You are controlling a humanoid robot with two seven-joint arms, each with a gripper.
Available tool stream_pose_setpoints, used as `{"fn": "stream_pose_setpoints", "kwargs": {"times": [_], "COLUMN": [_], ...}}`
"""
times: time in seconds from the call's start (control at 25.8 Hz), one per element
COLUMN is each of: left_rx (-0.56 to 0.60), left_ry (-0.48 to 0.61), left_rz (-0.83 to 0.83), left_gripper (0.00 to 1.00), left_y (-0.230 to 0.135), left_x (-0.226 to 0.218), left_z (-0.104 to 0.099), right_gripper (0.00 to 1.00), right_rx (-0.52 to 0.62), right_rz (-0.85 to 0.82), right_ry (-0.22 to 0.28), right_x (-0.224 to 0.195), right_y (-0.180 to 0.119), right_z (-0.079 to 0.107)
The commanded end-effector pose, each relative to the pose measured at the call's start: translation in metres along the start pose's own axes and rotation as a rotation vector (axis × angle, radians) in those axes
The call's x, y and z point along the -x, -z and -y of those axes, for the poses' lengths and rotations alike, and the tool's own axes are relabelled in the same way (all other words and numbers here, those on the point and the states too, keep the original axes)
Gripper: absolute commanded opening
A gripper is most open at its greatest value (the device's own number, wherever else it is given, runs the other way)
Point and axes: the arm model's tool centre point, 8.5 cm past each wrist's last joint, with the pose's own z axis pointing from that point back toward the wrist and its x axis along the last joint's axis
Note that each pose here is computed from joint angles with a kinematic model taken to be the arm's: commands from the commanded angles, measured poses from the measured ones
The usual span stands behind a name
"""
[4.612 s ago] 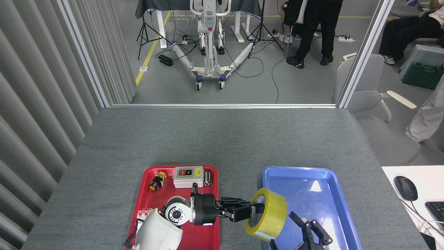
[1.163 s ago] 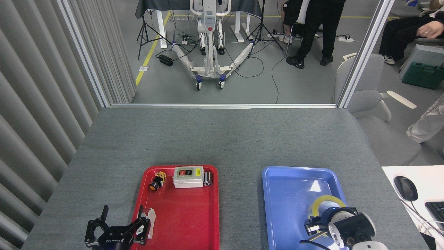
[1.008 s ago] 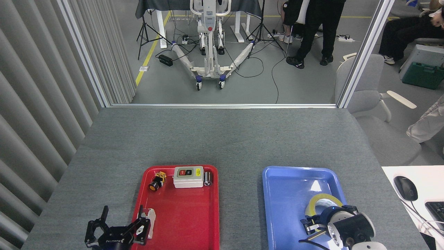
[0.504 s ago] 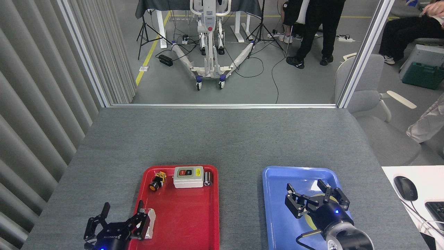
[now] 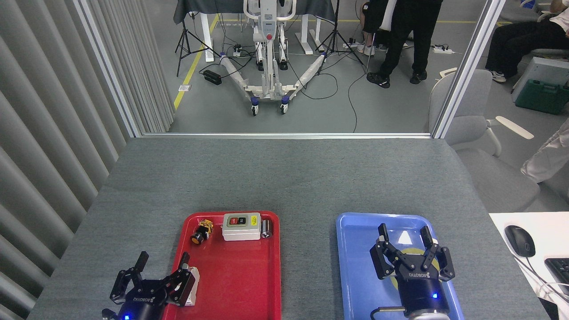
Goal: Place and move tape with both arms
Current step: 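Release the tape roll and pull the right gripper back toward the robot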
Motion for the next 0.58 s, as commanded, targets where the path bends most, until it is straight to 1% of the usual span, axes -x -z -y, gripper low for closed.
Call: {"fn": "stream_pose_setpoints", "kwargs": {"times": [0.0,0.16,0.31,0.54], "left_rx": [-0.001,0.001,-0.003,-0.005], "left_ry": [-0.008,-0.009,0.002,0.012], "left_rz": [0.012,0.013,0.013,0.020], "left_gripper": [1.00,1.00,1.00,1.00], "left_y": [0.000,0.000,0.002,0.004], "left_x": [0.001,0.001,0.006,0.009], "left_z": [-0.002,-0.001,-0.005,-0.007], "right_gripper": [0.99,0.99,0.99,0.99], "right_rx": [-0.012,-0.020,-0.061,-0.084], "right_rz": [-0.034,-0.092,-0.100,-0.103], "right_ry": [-0.019,-0.055,-0.058,-0.061], "right_x": [0.003,0.007,0.009,0.010], "right_y": [-0.003,-0.004,-0.006,-0.012], "right_z": [-0.005,-0.006,-0.011,-0.016]}}
